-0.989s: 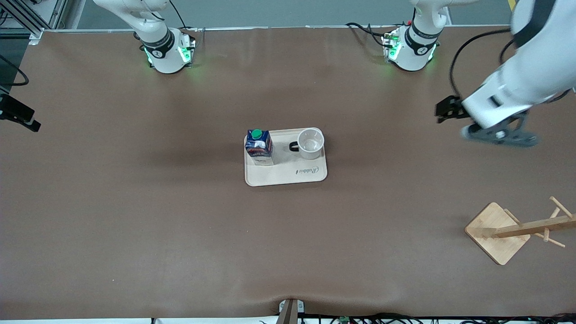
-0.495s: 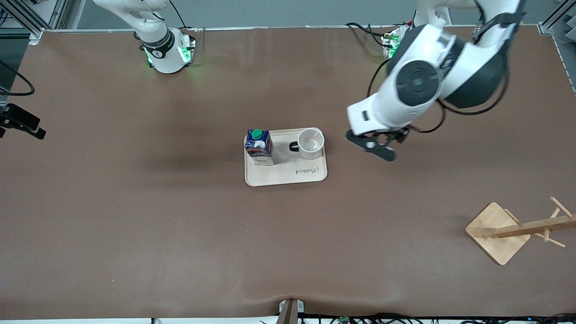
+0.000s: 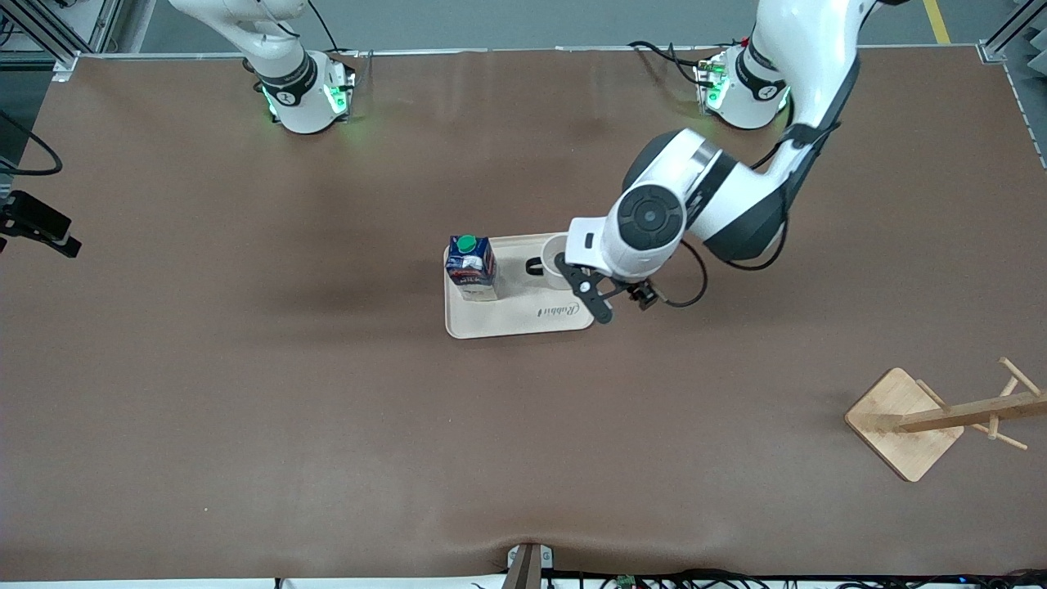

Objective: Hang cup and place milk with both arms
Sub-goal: 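Reach the left gripper toward the white mug on the tray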

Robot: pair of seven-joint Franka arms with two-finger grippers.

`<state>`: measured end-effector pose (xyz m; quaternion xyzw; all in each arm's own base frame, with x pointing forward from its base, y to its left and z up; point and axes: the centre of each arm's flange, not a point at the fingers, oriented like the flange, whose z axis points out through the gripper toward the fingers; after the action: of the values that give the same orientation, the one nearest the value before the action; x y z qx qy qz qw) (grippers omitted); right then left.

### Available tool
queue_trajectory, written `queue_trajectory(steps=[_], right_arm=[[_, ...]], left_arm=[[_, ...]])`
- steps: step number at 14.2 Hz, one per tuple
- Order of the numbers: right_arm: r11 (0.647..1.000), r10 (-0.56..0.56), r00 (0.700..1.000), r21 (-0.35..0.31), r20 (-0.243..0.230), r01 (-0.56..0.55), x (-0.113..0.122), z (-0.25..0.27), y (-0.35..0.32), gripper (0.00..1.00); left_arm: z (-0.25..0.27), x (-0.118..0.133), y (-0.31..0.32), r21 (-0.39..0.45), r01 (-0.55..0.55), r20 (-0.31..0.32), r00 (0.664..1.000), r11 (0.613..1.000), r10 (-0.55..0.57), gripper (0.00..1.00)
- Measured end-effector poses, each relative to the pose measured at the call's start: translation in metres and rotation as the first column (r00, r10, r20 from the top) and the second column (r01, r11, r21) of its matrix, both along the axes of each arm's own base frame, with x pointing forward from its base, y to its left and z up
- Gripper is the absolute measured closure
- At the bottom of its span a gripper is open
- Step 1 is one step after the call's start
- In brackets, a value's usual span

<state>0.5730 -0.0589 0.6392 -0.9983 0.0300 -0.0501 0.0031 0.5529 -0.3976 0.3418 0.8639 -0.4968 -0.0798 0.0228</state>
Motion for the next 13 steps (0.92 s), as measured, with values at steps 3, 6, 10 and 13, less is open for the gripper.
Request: queue_trajectory(steps=[3, 6, 10, 13], right_arm=[[1.0, 0.001, 1.0, 0.0, 0.0, -0.001, 0.0, 0.0, 0.001, 0.0], [1.0, 0.002, 1.0, 0.0, 0.0, -0.002, 0.0, 0.0, 0.001, 0.0], [1.0, 0.004, 1.0, 0.001, -0.01, -0.004, 0.002, -0.005, 0.002, 0.0], [1.0, 0.005, 0.999, 0.004, -0.036, -0.005, 0.01, -0.02, 0.003, 0.0]], left_arm=[[-0.035, -0.007, -0.03, -0.03, 0.103, 0.046, 0.994, 0.994, -0.101, 0.0], [-0.049, -0.022, -0.054, -0.049, 0.159, 0.061, 0.986, 0.986, -0.156, 0.0], [-0.087, -0.04, -0.058, -0.05, 0.179, 0.039, 0.983, 0.983, -0.177, 0.0], [-0.109, -0.044, -0.057, -0.061, 0.178, 0.035, 0.984, 0.982, -0.176, 0.0]])
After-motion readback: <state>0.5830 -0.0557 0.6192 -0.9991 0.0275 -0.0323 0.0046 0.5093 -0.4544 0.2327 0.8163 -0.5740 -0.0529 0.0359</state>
